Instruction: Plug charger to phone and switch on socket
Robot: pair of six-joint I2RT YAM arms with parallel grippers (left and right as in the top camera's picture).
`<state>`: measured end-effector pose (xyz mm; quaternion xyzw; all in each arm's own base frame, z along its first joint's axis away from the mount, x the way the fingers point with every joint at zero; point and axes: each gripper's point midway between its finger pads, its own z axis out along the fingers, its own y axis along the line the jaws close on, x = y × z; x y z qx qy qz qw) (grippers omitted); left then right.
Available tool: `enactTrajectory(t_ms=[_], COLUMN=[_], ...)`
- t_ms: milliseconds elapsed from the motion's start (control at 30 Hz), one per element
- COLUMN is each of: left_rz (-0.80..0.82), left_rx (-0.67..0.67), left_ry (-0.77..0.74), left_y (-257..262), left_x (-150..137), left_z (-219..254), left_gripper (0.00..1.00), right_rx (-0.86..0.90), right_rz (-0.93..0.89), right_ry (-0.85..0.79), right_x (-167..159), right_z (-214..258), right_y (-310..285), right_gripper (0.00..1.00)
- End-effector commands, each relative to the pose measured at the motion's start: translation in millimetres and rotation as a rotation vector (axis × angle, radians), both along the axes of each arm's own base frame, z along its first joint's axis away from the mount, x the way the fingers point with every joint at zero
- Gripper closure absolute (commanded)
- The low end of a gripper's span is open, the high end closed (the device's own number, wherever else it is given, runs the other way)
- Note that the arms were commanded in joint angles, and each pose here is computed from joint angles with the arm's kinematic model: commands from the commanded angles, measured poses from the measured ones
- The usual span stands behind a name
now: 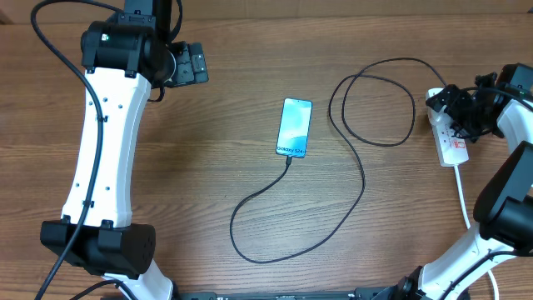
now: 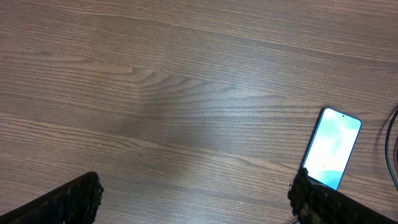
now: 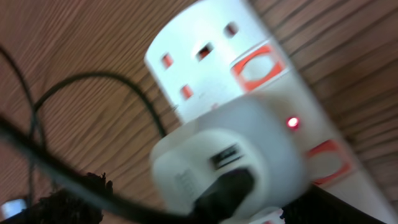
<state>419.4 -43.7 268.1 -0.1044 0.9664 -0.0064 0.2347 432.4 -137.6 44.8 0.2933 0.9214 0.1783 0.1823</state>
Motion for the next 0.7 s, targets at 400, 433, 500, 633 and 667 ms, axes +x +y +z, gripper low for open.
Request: enactTrajectory(t_ms=[400,433,500,633,667], left_rz=[-0.01,-0.01,-0.01,-0.01,-0.01], left_rx=[0.02,0.02,0.02,0.02,0.02], left_ry=[0.002,0.002,0.002,0.002,0.002], left_y=[-0.1,-0.1,-0.1,-0.1,-0.1], left_x=[1.5,1.5,1.5,1.5,1.5], left_z=[-1.6,-1.6,-1.6,-1.6,-1.6], left_gripper=[0.0,0.0,0.0,0.0,0.0], right_rx=[0.05,0.038,0.008,-0.062,-0.074], right_rz=[-0.073,-0.087,-0.1,-0.133,-0.139], right_ry=[0.026,0.016,-0.011,-0.104,-0.124], right_x=[-10.5,-11.8,-14.3,-26.5,-30.3], right_z=[13.6,23.7,44.5,106.6,119.3], right_y=[8.8,7.2,4.8,3.9,4.8], right_gripper=[0.07,0.07,0.06,0.05,0.05])
